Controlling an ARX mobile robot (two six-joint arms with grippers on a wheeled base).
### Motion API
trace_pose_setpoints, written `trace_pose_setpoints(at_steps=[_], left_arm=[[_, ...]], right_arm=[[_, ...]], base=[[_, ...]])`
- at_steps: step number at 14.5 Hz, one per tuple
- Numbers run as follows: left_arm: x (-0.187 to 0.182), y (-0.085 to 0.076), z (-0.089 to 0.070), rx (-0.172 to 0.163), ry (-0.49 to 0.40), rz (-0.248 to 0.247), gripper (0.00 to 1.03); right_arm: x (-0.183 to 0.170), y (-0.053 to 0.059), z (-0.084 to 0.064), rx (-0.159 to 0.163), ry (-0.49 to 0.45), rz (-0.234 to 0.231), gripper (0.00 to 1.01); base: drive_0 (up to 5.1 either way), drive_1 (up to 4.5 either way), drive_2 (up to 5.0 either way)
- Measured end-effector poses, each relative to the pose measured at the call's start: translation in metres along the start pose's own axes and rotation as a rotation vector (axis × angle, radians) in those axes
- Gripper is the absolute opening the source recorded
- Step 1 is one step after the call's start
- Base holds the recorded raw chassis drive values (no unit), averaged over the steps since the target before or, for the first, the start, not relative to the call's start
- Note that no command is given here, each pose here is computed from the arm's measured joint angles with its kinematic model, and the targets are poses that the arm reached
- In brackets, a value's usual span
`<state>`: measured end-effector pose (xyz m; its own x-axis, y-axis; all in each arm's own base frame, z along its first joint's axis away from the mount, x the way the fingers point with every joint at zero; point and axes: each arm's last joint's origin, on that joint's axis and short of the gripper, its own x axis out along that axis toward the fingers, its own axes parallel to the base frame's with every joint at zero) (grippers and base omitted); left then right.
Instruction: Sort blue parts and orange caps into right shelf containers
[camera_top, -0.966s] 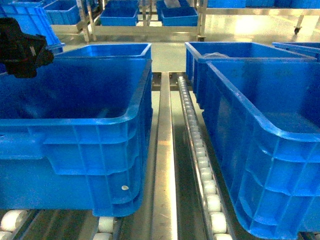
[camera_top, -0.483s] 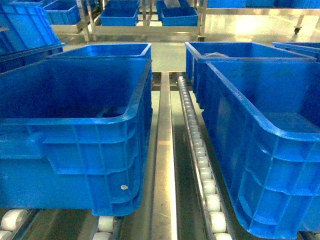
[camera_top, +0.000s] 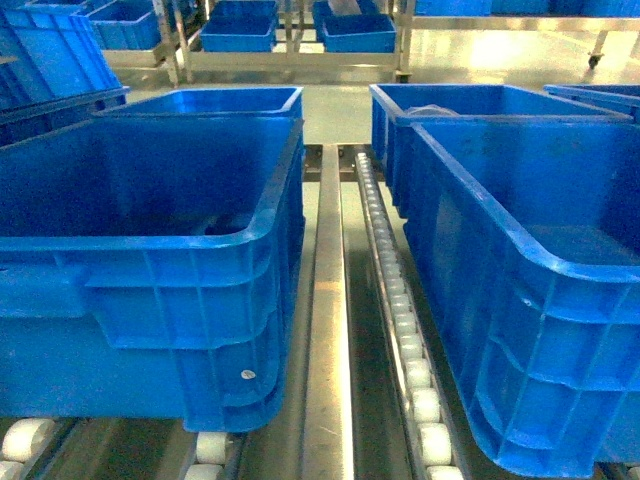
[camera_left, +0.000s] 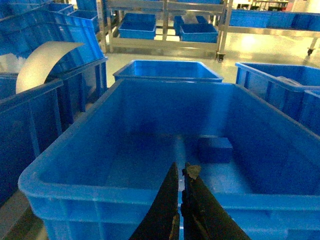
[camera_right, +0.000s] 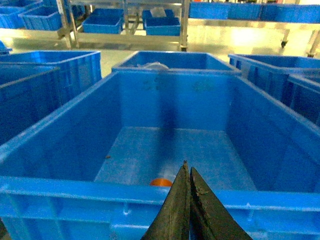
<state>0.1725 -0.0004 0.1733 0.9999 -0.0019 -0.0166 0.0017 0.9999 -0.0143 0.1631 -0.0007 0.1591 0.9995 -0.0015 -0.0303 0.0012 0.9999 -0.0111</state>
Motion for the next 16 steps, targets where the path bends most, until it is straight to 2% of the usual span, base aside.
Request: trace_pose_setpoints(at_steps=[1,2,3,5,16], left_arm=[[-0.006,0.0,-0.002,0.0,-0.032,0.001,0.02],[-0.009,0.0,-0.007,0.0,-0.021,0.001,0.02],[-0.016,0.0,-0.016,0.0,0.027,0.002,0.02],[-0.025,0.0,-0.01,0.0,-0.01,0.001,0.02],[-0.053,0.0,-0.004,0.0,-0.027,0.001,0.02]], right_arm=[[-0.004,0.0,0.005,0.0,-0.027,0.0,0.01],[-0.008,0.0,0.005,0.0,-0.024,0.0,0.01],[-0.013,0.0,0.003,0.0,-0.014,-0.001,0.01],[-0.021,0.0,0.004,0.0,-0.021,-0.001,0.01],[-0.046,0.0,0.01,0.0,-0.044,0.0,0.01]], base=[[0.0,0.0,0.0],[0.0,0.0,0.0],[0.0,0.0,0.0],[0.0,0.0,0.0],[0.0,0.0,0.0]])
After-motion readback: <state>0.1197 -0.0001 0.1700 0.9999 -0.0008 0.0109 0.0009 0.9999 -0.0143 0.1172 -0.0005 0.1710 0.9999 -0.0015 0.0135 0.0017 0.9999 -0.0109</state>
